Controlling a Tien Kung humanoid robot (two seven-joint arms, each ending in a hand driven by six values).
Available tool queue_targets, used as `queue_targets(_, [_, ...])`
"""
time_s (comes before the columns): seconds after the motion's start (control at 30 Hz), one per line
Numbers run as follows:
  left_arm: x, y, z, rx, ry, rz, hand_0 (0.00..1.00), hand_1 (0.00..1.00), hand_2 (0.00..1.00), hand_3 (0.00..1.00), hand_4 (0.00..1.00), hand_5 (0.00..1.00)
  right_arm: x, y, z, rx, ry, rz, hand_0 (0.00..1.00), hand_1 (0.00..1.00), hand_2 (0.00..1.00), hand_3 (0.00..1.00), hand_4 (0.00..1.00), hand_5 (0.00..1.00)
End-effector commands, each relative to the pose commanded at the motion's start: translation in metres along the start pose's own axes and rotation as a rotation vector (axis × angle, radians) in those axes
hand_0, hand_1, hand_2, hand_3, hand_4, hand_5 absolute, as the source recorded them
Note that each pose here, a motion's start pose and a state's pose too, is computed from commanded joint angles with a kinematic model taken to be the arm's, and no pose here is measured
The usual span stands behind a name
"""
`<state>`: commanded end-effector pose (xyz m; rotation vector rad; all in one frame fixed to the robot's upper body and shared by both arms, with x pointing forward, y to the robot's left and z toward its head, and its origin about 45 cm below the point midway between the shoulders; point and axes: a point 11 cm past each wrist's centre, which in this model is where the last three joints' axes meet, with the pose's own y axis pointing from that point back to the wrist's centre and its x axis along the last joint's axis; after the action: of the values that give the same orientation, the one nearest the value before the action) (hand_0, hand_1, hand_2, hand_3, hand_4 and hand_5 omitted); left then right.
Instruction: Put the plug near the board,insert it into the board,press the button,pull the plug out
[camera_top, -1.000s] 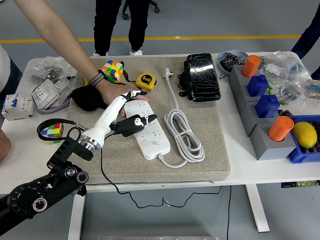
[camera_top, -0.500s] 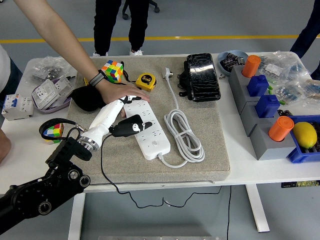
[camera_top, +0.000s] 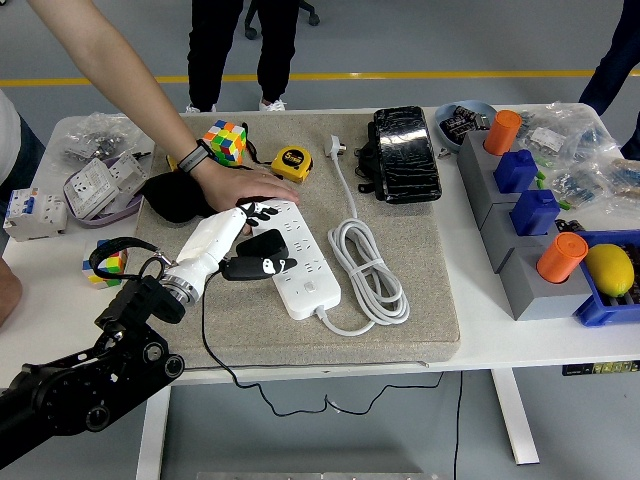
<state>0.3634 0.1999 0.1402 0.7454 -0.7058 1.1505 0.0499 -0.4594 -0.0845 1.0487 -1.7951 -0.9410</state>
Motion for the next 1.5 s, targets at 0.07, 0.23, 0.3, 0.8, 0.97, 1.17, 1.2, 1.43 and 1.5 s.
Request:
queue_targets(0.07, [0.000, -0.001, -0.001, 0.000, -0.008, -0.002, 0.697, 0.670, 0.704, 0.741, 0.998, 0.447, 0.000, 0.000, 0.000, 0.001, 0.000, 0.000, 0.566, 0.636, 0.605, 0.536, 0.912, 0.461])
queue_targets(0.23, [-0.002, -0.002, -0.002, 0.000, -0.035, -0.001, 0.633, 0.622, 0.652, 0.706, 0.998, 0.405, 0.000, 0.000, -0.001, 0.003, -0.004, 0.001, 0.565, 0.636, 0.605, 0.534, 0.912, 0.461])
queue_targets(0.3, [-0.002, -0.003, -0.003, 0.003, -0.043, -0.002, 0.633, 0.622, 0.652, 0.706, 0.998, 0.405, 0.000, 0.000, -0.001, 0.003, -0.004, 0.001, 0.565, 0.636, 0.605, 0.534, 0.912, 0.461])
queue_targets(0.8, [0.000, -0.007, -0.011, 0.019, -0.066, 0.009, 0.381, 0.442, 0.502, 0.553, 0.884, 0.195, 0.000, 0.000, -0.002, 0.006, -0.003, -0.001, 0.567, 0.634, 0.602, 0.535, 0.910, 0.459])
queue_targets(0.97, [-0.001, -0.007, -0.009, 0.004, -0.078, 0.015, 0.325, 0.399, 0.475, 0.532, 0.805, 0.127, -0.001, 0.000, -0.003, 0.008, -0.003, -0.001, 0.567, 0.634, 0.601, 0.535, 0.910, 0.459])
queue_targets(1.17, [-0.002, -0.007, -0.009, 0.002, -0.096, 0.013, 0.291, 0.365, 0.422, 0.515, 0.784, 0.086, -0.001, 0.000, -0.003, 0.008, -0.002, -0.001, 0.568, 0.634, 0.601, 0.535, 0.910, 0.458])
queue_targets(1.2, [-0.002, -0.006, -0.009, -0.001, -0.095, 0.016, 0.291, 0.365, 0.422, 0.515, 0.784, 0.086, -0.001, 0.000, -0.003, 0.008, -0.002, -0.001, 0.568, 0.634, 0.601, 0.535, 0.910, 0.458])
queue_targets(1.43, [0.002, -0.006, -0.006, -0.043, -0.063, 0.057, 0.279, 0.355, 0.403, 0.510, 0.764, 0.057, -0.001, 0.000, -0.002, 0.007, -0.002, -0.001, 0.568, 0.634, 0.600, 0.534, 0.909, 0.458])
queue_targets(1.5, [0.004, -0.005, -0.005, -0.055, -0.053, 0.069, 0.279, 0.355, 0.403, 0.510, 0.764, 0.057, -0.001, 0.000, -0.002, 0.007, -0.003, -0.001, 0.568, 0.634, 0.600, 0.534, 0.909, 0.458])
